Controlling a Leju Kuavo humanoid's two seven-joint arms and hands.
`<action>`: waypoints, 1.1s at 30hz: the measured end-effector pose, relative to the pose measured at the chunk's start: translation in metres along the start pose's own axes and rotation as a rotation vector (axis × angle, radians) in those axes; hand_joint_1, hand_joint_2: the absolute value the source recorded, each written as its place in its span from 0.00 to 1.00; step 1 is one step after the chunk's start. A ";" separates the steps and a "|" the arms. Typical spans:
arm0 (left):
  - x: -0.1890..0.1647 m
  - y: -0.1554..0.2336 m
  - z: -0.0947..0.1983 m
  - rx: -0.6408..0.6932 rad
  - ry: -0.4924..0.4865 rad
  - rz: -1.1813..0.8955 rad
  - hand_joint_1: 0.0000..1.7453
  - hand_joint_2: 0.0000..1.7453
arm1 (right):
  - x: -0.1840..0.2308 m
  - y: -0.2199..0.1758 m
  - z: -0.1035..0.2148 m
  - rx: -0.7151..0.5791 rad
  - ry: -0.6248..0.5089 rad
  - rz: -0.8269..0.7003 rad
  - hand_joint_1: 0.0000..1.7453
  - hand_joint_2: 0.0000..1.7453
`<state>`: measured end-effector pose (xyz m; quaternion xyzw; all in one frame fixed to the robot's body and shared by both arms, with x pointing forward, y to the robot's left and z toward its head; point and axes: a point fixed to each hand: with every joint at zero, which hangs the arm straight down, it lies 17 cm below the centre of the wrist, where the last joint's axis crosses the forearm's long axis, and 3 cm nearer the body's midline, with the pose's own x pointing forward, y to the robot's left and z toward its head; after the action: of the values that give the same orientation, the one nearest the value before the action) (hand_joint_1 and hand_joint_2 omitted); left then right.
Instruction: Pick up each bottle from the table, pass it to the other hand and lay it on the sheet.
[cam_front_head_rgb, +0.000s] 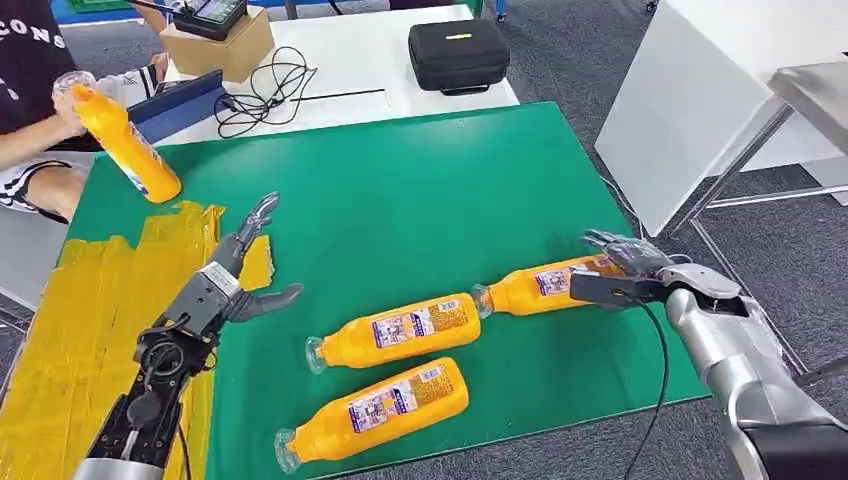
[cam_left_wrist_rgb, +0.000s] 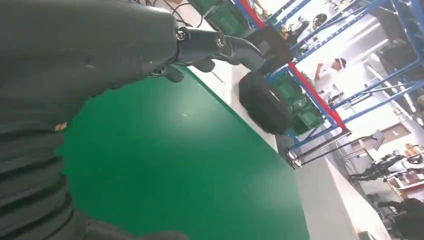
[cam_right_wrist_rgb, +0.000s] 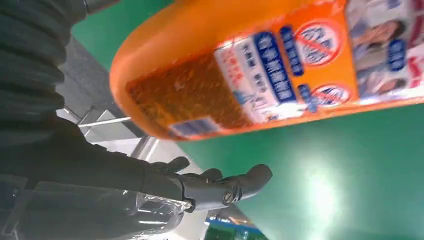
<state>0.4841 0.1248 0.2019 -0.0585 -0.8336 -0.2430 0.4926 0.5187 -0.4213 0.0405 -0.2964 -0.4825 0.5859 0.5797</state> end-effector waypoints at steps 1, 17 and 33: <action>0.000 0.000 0.000 0.000 0.001 0.001 0.00 1.00 | 0.001 0.001 -0.001 0.004 -0.001 -0.001 0.00 1.00; -0.006 -0.001 -0.004 0.005 0.031 0.024 0.00 1.00 | 0.009 0.041 -0.011 0.146 0.042 0.014 1.00 1.00; -0.013 -0.001 0.000 0.011 0.057 0.028 0.00 1.00 | -0.008 0.045 -0.011 0.185 0.156 0.050 1.00 1.00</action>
<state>0.4908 0.1257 0.1906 -0.0605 -0.8197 -0.2331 0.5198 0.5124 -0.4203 -0.0066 -0.2982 -0.3722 0.6175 0.6255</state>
